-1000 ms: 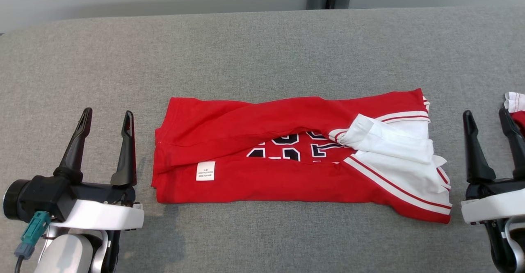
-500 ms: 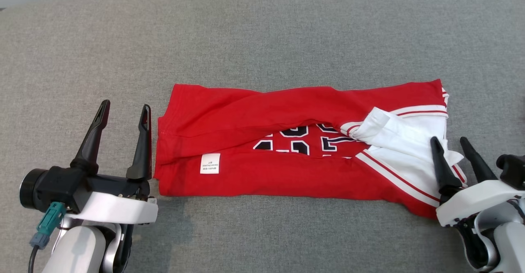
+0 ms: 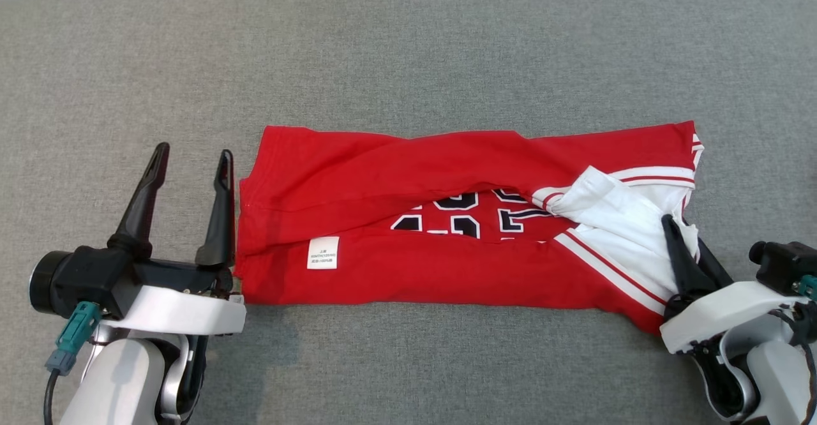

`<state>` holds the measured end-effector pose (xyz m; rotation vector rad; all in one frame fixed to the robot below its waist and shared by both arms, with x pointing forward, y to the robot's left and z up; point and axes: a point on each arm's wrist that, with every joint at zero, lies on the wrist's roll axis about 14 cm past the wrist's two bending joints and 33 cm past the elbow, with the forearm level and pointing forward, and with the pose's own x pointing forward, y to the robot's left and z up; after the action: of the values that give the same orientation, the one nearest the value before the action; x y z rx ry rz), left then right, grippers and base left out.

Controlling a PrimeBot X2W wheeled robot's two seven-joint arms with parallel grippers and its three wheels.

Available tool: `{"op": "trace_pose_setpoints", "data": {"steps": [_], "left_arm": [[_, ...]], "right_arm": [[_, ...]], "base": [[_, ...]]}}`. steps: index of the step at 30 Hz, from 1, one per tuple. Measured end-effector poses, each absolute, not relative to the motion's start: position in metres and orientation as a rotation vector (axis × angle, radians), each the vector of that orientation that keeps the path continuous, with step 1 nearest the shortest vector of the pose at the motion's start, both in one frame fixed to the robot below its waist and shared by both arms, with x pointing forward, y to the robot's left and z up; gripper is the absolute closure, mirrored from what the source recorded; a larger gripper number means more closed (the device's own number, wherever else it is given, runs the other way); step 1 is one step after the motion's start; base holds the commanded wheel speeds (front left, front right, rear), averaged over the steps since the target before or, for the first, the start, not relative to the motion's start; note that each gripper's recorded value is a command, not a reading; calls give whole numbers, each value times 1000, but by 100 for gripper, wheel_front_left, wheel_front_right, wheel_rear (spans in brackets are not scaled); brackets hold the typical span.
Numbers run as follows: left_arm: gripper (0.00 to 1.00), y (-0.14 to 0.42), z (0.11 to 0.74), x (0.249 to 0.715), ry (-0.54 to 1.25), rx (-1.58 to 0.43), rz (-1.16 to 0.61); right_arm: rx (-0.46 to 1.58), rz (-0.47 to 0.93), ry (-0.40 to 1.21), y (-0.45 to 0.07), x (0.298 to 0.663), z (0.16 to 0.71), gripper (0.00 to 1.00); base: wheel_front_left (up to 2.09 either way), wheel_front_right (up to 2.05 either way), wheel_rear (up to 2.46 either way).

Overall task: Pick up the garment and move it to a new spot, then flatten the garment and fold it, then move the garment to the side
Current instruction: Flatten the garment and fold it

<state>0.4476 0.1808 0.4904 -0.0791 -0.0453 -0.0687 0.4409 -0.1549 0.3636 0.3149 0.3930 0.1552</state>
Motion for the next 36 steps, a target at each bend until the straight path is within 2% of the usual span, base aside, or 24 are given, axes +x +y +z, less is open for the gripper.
{"op": "trace_pose_setpoints", "data": {"steps": [12,20,27,31,36], "left_arm": [[0,174,501,448,-73,-94,-87],[0,167,509,447,-93,-105,-103],[0,165,517,444,-110,-103,-112],[0,165,521,439,-115,-100,-114],[0,167,523,433,-114,-99,-107]], "right_arm": [[103,1,219,-251,434,414,100],[94,-20,218,-261,429,424,100],[130,93,89,-218,447,470,100],[159,235,6,-165,455,509,100],[213,429,-16,-88,451,534,100]], "base": [[0,0,0],[0,0,0],[0,0,0],[0,0,0],[0,0,0]]}}
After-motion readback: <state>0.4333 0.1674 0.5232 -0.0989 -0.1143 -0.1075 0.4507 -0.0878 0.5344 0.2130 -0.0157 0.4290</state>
